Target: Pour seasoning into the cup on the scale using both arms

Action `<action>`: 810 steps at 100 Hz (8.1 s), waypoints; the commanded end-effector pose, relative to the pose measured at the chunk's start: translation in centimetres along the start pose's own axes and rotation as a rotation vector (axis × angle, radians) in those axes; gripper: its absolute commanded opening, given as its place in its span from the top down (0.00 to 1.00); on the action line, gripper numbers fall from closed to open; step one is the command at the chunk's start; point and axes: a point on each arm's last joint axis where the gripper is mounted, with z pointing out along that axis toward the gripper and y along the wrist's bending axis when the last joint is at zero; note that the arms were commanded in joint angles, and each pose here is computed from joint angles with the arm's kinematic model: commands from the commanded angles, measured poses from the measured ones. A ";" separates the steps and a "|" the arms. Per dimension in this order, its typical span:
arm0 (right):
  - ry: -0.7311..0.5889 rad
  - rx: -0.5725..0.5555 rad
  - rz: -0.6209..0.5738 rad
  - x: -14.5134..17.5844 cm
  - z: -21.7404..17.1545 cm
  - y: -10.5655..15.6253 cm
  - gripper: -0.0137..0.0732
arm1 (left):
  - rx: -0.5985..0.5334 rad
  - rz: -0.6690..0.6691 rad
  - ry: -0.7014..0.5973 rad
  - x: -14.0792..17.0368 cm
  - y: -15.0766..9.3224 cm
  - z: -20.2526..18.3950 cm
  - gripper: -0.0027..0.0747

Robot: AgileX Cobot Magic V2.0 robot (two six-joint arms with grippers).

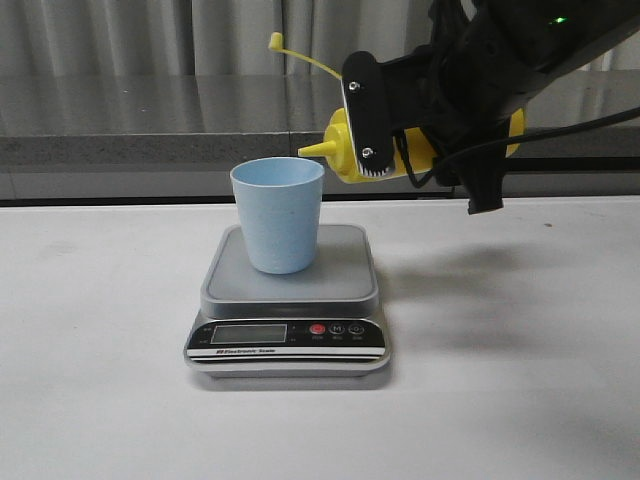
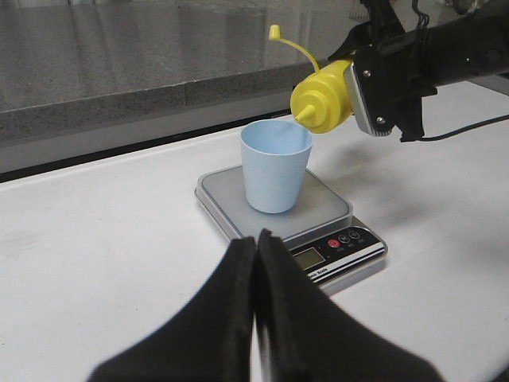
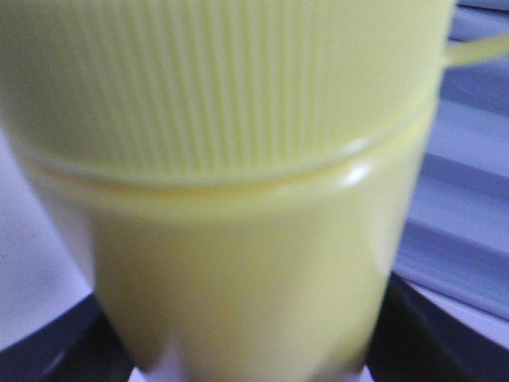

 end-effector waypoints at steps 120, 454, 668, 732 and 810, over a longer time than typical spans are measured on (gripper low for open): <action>0.015 0.180 -0.297 0.2 -2.3 -5.7 0.91 | -0.007 -0.016 -0.106 -1.7 0.0 -0.2 0.99; -0.493 0.102 1.648 11.8 2.0 7.8 0.15 | 0.009 -0.014 -0.105 -1.7 -0.1 -0.2 0.99; -0.581 0.452 1.739 14.2 -21.5 10.7 0.92 | 0.009 -0.014 -0.105 -1.7 -0.1 -0.2 0.99; -0.610 0.685 1.688 14.9 -26.1 13.0 0.92 | 0.009 -0.014 -0.105 -1.7 -0.1 -0.2 0.99; -0.464 0.567 1.704 14.7 -25.9 15.0 0.92 | 0.009 -0.014 -0.104 -1.6 -0.1 -0.2 0.99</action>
